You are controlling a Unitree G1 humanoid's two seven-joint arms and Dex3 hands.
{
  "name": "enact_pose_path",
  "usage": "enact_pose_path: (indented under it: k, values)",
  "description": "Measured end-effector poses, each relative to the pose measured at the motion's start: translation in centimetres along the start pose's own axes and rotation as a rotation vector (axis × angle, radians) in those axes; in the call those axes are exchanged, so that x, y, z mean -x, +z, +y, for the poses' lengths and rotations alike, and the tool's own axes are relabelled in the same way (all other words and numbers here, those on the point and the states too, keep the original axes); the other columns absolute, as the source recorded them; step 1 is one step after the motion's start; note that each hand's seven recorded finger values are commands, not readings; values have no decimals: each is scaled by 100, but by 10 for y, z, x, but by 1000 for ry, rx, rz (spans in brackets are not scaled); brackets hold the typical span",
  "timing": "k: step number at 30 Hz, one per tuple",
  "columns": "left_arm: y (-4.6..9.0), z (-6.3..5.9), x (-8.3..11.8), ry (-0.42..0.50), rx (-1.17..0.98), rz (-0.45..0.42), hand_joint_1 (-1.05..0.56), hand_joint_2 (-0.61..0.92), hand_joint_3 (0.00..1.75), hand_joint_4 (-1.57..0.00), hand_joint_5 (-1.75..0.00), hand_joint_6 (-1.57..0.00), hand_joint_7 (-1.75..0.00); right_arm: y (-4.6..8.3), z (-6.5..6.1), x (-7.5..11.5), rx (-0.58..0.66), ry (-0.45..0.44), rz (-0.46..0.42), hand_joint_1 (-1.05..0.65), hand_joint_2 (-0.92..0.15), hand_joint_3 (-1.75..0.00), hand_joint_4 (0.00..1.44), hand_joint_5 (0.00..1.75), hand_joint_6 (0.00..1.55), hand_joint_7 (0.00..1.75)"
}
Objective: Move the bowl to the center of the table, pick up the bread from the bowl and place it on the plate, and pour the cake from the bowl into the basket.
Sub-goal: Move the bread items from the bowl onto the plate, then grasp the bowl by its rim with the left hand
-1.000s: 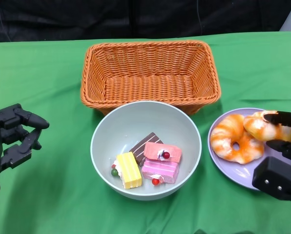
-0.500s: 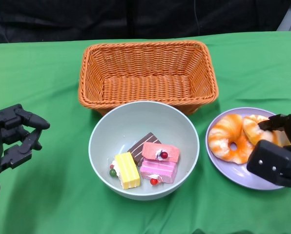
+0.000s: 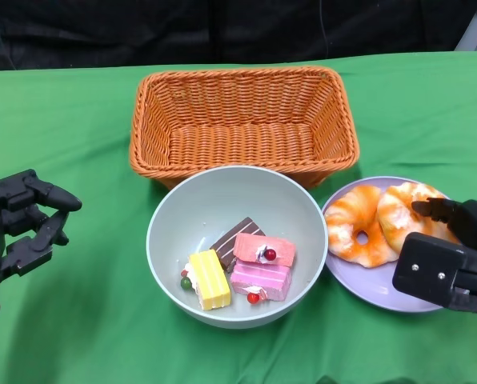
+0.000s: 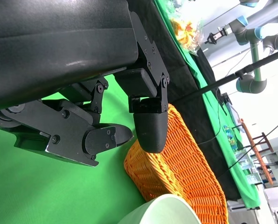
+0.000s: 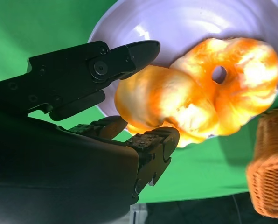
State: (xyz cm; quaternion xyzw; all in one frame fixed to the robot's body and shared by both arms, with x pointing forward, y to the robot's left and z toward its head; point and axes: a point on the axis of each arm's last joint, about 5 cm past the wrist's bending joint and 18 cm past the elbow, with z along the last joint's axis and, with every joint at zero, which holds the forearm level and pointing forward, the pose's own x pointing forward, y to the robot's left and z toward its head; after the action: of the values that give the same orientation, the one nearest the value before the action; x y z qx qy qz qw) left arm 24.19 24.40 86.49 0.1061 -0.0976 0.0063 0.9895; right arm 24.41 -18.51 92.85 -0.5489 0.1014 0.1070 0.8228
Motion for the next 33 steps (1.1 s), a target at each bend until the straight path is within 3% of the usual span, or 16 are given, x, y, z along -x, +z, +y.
enact_pose_path:
  k: [5, 22, 25, 26, 27, 31, 33]
  values:
    - [0, 0, 0, 1, 2, 6, -5, 77, 61, -77, -149, -82, -107, 9, -9, 8, 29, -42, 13, -73, -92, -9, 38, 1, 32, 1]
    - [0, 1, 0, 4, 2, 5, -4, 78, 60, -76, -150, -81, -108, 11, -14, 26, -9, -213, -12, -64, -92, -8, 52, 6, 47, 3]
    - [0, 1, 0, 4, 1, 4, -3, 77, 61, -77, -151, -82, -108, 12, -10, 31, -97, -306, -94, -54, -92, -7, 55, 6, 49, 3]
    - [0, 1, 0, 4, 1, 3, -3, 77, 61, -78, -151, -82, -108, 13, -9, 31, -151, -331, -142, -44, -91, -6, 61, 9, 56, 6]
    - [0, 1, 0, 4, 1, 3, -4, 77, 61, -78, -151, -82, -107, 14, -8, 32, -231, -359, -204, -33, -92, -4, 67, 11, 63, 7]
    - [0, 1, 0, 2, -1, -1, -5, 76, 61, -77, -150, -82, -107, 23, -2, 34, -541, -440, -457, -18, -92, -8, 80, 15, 77, 10]
    - [1, 1, 0, -4, -3, -11, -4, 78, 55, -83, -136, -88, -92, 22, 2, 33, -655, -455, -532, -14, -92, -15, 97, 25, 94, 18]
